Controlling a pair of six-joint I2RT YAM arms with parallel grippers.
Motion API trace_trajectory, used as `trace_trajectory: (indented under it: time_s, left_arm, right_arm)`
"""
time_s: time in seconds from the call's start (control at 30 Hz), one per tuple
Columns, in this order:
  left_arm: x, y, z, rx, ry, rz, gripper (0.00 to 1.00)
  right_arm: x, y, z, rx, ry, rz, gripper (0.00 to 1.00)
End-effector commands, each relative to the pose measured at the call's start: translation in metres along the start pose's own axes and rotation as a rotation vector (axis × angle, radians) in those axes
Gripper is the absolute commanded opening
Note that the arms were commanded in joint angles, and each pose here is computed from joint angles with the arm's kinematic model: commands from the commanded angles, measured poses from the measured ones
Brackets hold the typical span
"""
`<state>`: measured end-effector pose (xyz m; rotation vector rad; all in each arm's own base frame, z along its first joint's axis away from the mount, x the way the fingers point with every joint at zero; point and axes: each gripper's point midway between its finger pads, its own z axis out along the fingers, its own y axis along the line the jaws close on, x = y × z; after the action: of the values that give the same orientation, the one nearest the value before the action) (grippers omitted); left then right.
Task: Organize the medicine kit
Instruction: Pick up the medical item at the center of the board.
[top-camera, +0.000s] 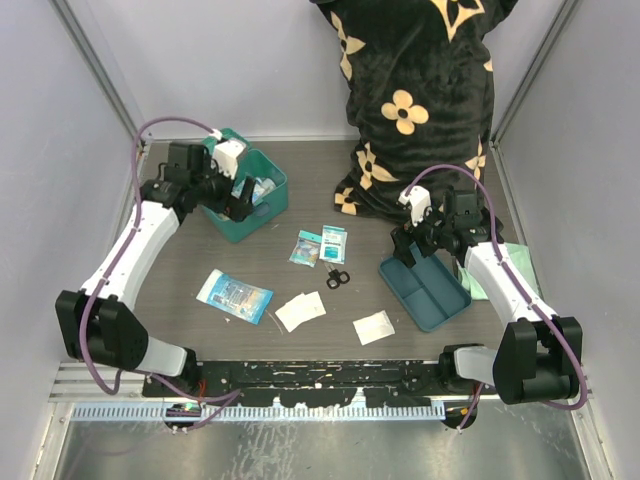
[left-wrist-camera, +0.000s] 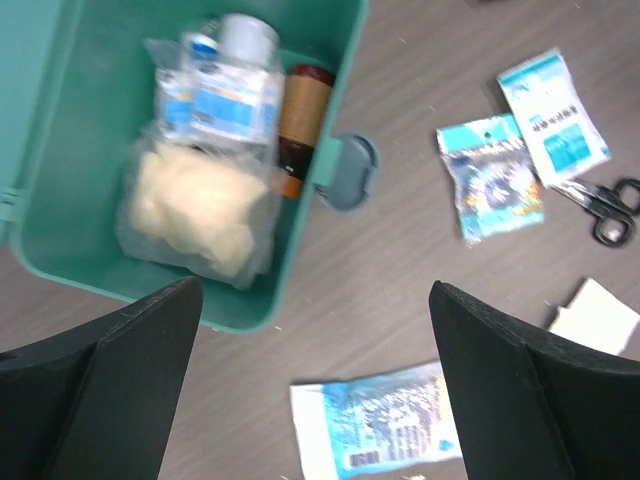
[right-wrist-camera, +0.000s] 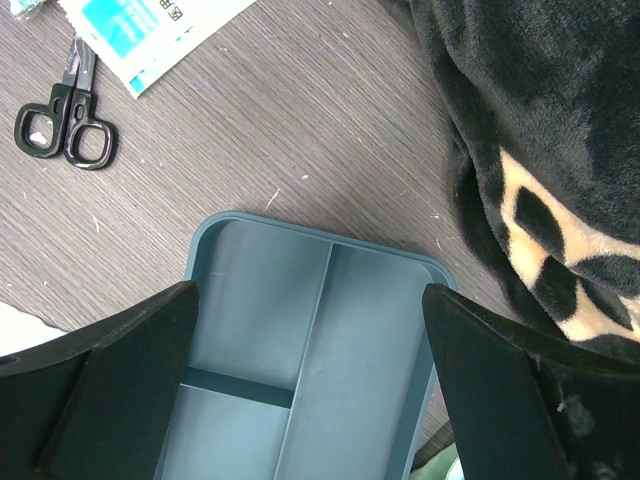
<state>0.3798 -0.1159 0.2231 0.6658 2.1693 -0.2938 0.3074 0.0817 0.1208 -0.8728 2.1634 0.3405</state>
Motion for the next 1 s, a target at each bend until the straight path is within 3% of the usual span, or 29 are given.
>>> trace_trajectory:
  time_s: [0.0,0.27,0.57,0.97]
  left_arm:
    - [0.002,-0.037,-0.01,0.066,-0.031,-0.012,0.98]
    - [0.014,-0.09,0.02,0.117,-0.01,0.008,0.98]
    - [0.035,-0.145,0.073,0.162,0.086,0.147,0.98]
    - [0.063,-0.172,0.144,0.147,0.228,0.142,0.98]
  right_arm:
    - [-0.023,-0.009,-0.009,0.043,-0.073,-0.038,1.0]
    - [-0.021,-0.008,-0.009,0.038,-0.065,-0.048,1.0]
    - [-0.02,-0.009,-0.01,0.044,-0.062,-0.054,1.0]
    - [-0.014,-0.011,-0.007,0.054,-0.043,-0.063,1.0]
